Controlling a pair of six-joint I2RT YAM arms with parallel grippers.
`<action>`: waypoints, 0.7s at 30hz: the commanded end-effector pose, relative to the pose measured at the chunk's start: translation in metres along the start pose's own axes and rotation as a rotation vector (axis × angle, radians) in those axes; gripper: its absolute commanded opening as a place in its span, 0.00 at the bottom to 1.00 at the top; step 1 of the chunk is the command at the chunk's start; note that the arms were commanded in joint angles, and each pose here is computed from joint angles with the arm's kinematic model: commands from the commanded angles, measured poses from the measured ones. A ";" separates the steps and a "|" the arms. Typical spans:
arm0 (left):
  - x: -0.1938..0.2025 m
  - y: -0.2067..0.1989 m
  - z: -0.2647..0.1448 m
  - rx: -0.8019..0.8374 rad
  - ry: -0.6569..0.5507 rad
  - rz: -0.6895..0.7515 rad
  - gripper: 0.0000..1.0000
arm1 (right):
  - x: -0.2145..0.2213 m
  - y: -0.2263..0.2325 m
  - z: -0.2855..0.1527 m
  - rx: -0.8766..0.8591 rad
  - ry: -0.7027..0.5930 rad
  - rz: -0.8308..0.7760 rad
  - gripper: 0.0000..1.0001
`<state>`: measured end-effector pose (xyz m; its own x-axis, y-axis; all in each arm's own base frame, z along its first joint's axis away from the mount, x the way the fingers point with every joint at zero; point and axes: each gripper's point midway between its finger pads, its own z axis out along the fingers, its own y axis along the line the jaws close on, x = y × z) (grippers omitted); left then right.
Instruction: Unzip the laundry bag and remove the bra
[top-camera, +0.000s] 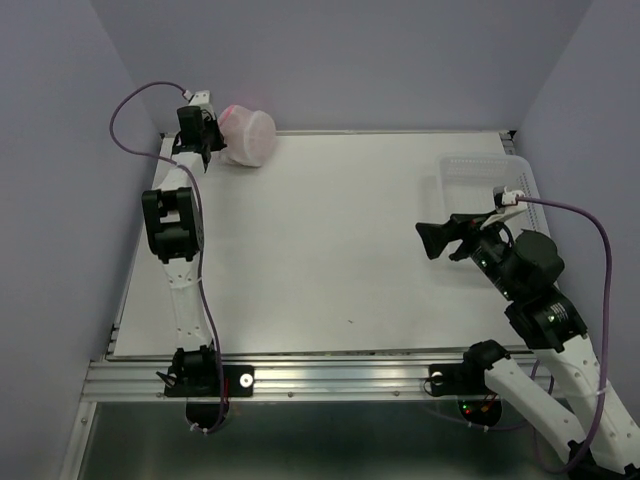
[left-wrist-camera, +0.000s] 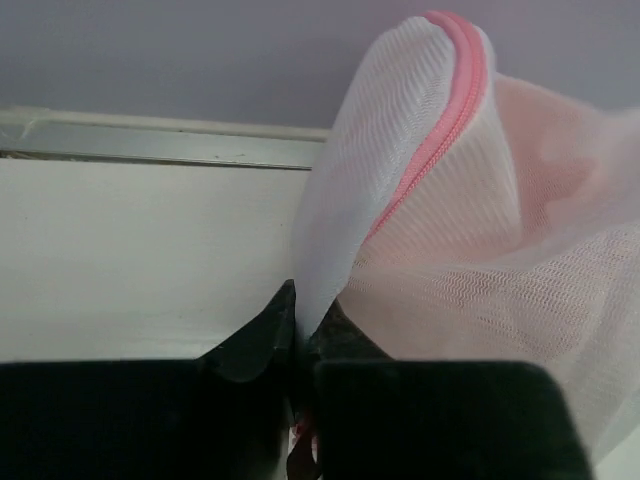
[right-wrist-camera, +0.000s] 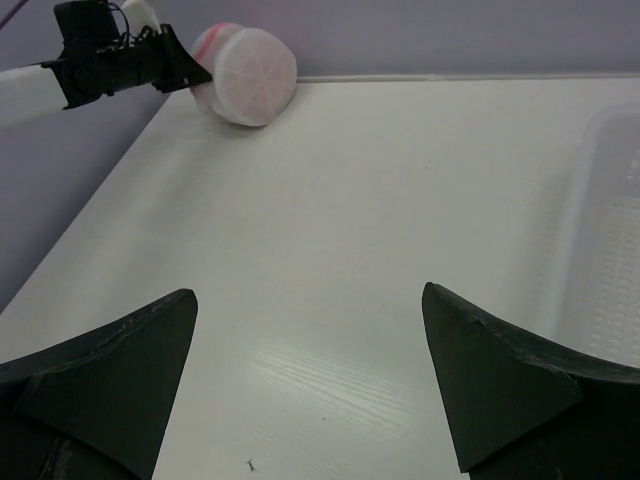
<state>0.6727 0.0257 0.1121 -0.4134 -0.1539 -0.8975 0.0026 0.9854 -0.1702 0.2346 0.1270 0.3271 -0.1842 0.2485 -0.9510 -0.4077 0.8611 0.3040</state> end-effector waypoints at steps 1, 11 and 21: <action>-0.062 -0.018 -0.026 0.073 -0.133 0.034 0.05 | -0.016 0.010 -0.004 -0.051 -0.068 -0.018 1.00; -0.088 -0.047 -0.146 -0.025 -0.117 0.027 0.00 | -0.013 0.021 -0.001 -0.103 -0.036 0.010 1.00; 0.004 -0.129 -0.293 -0.250 0.016 0.113 0.00 | 0.035 0.035 0.030 -0.181 0.212 0.091 1.00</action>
<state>0.4536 -0.0846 0.2933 -0.3245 -0.0675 -0.9435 -0.0527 0.9972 -0.0533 0.2437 0.1646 0.2947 -0.3658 0.2124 -0.9062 -0.4844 0.7879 0.3802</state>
